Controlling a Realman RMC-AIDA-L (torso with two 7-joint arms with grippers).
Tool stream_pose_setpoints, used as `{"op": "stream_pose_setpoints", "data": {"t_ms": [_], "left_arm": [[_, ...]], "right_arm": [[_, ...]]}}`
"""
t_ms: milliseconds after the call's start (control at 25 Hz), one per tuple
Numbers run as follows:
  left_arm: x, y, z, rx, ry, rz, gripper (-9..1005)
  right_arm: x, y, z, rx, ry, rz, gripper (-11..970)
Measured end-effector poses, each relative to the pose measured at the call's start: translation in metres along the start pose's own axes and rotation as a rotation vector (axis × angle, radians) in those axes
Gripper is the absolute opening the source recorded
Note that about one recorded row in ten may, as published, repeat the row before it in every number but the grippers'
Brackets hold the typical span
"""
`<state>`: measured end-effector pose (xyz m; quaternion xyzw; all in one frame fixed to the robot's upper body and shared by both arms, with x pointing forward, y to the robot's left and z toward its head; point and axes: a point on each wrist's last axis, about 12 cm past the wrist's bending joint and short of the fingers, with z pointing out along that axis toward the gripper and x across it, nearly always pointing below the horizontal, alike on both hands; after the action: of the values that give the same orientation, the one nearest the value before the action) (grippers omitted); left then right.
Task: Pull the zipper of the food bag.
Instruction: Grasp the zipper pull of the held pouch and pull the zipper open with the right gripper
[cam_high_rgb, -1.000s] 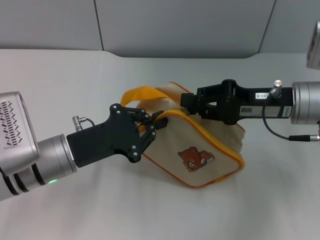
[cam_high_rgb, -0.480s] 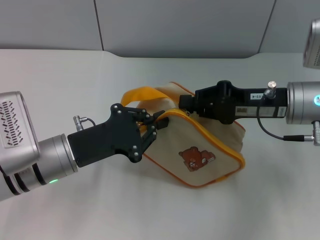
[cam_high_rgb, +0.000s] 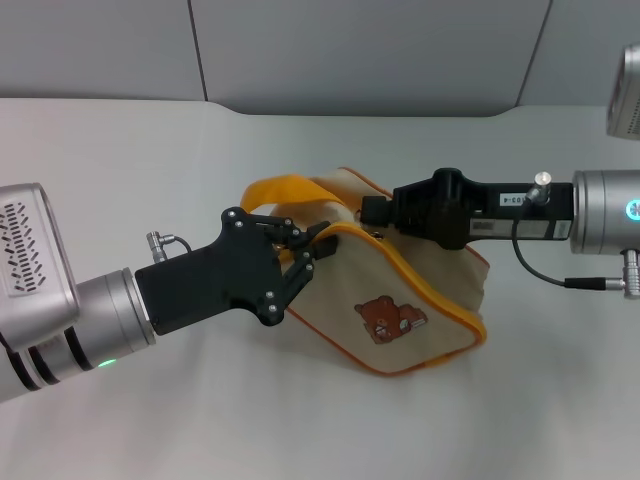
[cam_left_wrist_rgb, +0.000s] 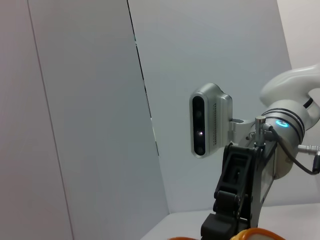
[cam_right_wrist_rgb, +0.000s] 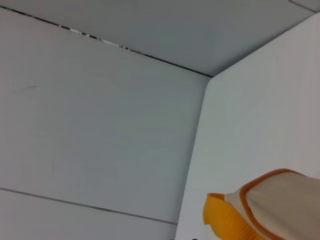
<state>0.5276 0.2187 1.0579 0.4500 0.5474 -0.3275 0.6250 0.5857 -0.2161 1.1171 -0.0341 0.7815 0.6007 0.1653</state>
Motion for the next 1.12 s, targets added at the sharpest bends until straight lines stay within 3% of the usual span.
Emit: {"op": "stream_pose_setpoints", "data": {"t_ms": [440,1120], "left_arm": [[0.002,0.002,-0.001,-0.017,0.014,0.002,61],[0.003,0.004,-0.003,-0.050,0.019,-0.007,56]], "right_arm": [[0.001,0.003,-0.003,-0.036,-0.012,-0.077,8],[0.005,-0.002,-0.020,-0.058,-0.087,-0.108,-2]]}}
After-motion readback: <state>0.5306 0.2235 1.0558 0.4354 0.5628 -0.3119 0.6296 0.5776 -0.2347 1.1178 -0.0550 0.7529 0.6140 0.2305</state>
